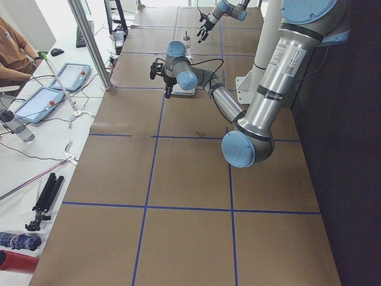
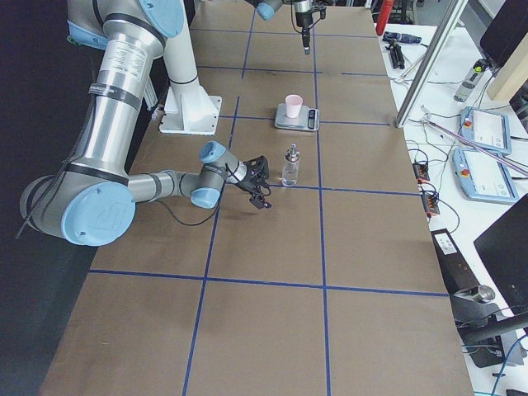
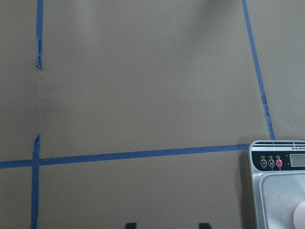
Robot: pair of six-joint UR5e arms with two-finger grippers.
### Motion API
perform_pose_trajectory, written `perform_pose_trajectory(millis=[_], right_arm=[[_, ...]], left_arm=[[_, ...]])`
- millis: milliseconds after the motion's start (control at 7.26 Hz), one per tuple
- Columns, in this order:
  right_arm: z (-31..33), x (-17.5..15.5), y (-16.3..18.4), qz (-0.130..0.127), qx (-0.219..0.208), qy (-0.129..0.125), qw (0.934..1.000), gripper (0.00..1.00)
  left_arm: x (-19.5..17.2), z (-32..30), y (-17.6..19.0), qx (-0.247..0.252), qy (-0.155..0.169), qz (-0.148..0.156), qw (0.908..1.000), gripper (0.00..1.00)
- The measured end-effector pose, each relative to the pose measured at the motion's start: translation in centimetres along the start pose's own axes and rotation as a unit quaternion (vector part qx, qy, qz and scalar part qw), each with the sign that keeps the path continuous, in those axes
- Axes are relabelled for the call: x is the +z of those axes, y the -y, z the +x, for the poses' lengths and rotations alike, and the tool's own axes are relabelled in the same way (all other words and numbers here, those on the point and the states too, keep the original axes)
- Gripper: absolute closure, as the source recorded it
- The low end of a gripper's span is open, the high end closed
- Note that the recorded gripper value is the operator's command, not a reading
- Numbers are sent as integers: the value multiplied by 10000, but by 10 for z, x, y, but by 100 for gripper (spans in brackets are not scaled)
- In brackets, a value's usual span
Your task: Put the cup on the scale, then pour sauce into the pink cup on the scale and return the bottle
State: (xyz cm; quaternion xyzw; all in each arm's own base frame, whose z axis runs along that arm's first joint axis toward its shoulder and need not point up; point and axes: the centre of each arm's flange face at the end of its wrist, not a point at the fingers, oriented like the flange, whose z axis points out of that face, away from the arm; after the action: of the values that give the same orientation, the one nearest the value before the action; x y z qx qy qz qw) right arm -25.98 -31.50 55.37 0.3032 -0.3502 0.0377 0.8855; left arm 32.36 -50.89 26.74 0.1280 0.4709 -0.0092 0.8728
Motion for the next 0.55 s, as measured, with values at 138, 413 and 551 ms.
perform_pose_trajectory(millis=[138, 413, 551], right_arm=[[37, 5, 24, -313, -82, 7, 9995, 0], [132, 19, 92, -972, 290, 314, 9943, 0], [173, 26, 127, -1205, 206, 358, 9919, 0]], left_arm=[[0, -9, 2, 168, 60, 8, 9998, 48], [-7, -51, 11, 581, 304, 57, 9978, 48], [-14, -78, 16, 824, 453, 82, 9955, 48]])
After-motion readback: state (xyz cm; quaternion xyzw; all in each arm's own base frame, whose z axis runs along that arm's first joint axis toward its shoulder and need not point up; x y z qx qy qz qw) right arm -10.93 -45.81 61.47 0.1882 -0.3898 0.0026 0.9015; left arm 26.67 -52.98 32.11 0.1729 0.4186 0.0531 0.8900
